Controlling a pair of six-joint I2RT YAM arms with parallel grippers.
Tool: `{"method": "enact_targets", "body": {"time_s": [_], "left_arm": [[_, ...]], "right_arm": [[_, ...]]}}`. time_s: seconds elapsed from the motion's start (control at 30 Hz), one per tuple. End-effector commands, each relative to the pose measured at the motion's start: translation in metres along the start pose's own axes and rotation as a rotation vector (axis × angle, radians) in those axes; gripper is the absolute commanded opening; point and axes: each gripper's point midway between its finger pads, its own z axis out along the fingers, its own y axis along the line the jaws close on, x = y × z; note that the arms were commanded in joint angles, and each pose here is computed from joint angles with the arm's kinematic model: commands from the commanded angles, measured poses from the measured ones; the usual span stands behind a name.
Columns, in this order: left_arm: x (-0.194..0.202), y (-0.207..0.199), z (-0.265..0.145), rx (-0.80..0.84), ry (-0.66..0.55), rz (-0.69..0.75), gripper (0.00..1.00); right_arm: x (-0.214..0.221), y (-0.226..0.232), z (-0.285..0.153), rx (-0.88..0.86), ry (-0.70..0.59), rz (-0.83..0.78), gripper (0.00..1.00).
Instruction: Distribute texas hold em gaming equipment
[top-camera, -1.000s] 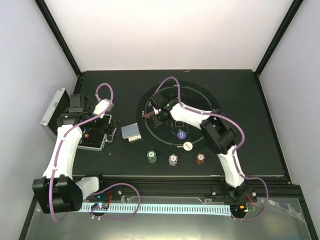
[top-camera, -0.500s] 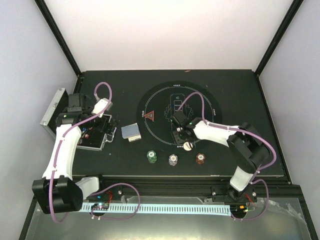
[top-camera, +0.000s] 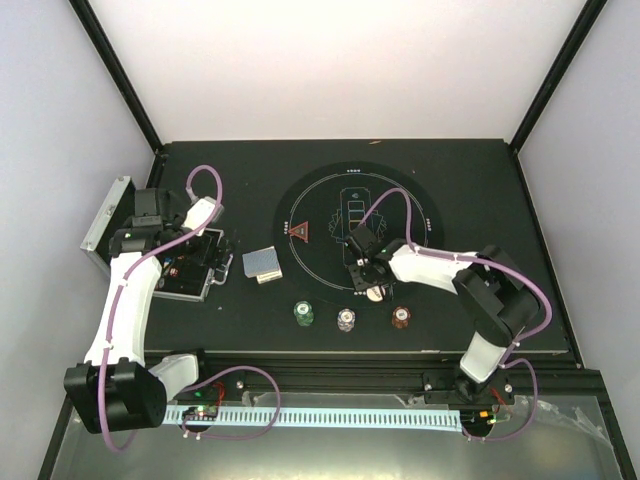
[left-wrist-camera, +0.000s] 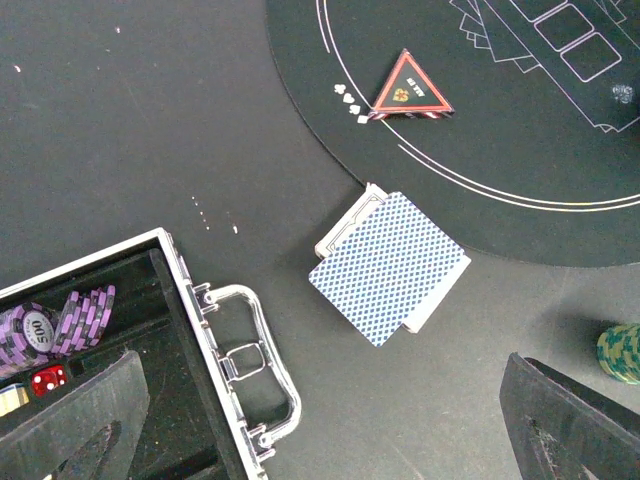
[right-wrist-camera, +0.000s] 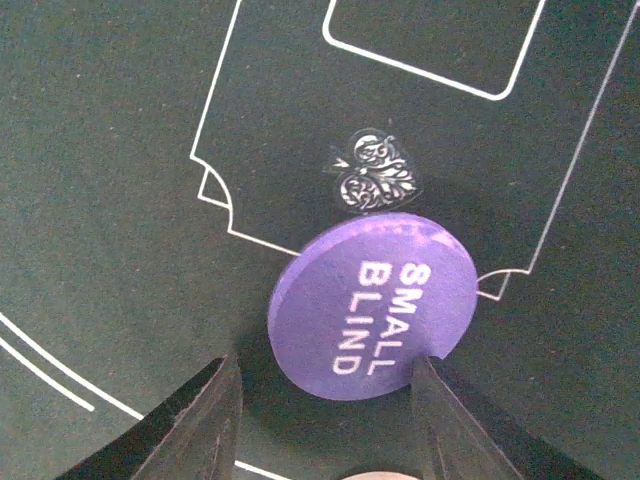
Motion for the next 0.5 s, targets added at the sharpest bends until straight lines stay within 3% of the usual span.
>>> {"method": "enact_targets", "body": {"time_s": [0.0,0.23,0.47], "left_arm": [[-0.012,-0.003,-0.012,0.006,-0.035,0.017,0.99],[-0.020,-0.002,-0.012,0.018,-0.049,0.004,0.99],[-0.023,-0.001,-0.012,0.020,-0.054,-0.006,0.99]], "right_arm": [[-0.005,-0.007,0.006,0.008,-0.008,0.027,0.49],[-0.001,-0.019,0.006,0.027,-0.012,0.037,0.48],[-0.026,-0.035,0.014,0.057,-0.025,0.050,0.45]]}}
